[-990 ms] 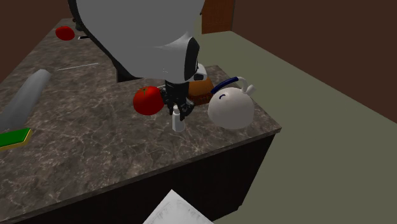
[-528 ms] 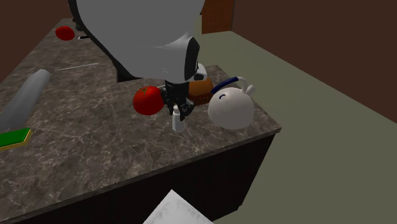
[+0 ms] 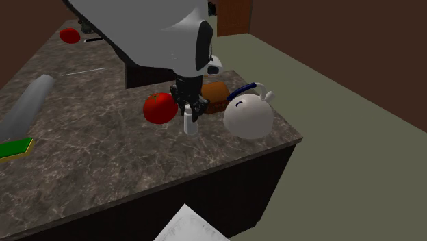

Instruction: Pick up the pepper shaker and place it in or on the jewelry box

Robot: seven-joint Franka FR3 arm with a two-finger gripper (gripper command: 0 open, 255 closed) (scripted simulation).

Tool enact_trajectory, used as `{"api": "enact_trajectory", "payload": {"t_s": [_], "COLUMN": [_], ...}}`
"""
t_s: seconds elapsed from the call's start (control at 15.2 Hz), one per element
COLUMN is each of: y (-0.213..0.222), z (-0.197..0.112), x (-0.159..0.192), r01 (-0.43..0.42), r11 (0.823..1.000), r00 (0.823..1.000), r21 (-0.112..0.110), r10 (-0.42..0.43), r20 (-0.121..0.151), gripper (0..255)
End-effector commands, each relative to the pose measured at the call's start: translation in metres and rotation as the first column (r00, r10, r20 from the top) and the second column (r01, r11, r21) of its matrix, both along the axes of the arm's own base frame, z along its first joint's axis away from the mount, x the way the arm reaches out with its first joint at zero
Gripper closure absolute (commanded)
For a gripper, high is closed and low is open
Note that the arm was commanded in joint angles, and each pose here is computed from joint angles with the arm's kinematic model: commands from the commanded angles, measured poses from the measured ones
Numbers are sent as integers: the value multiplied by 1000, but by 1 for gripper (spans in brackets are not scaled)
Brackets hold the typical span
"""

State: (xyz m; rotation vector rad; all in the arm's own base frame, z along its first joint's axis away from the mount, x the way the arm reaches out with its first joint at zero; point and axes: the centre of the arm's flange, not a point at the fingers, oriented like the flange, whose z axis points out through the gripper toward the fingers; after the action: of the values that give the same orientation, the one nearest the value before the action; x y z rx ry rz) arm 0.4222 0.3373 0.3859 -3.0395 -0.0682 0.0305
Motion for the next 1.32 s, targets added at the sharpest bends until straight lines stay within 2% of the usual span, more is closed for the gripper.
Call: {"api": "enact_trajectory", "payload": {"t_s": [0.0, 1.25], "y": [-2, -2], "z": [10, 111], "x": [-1, -1], "r01": [0, 0], "r11": [1000, 1000], "r00": [1000, 1000], "r21": [0, 0], "r10": [0, 0], "r20": [0, 0], "gripper": [255, 255]}}
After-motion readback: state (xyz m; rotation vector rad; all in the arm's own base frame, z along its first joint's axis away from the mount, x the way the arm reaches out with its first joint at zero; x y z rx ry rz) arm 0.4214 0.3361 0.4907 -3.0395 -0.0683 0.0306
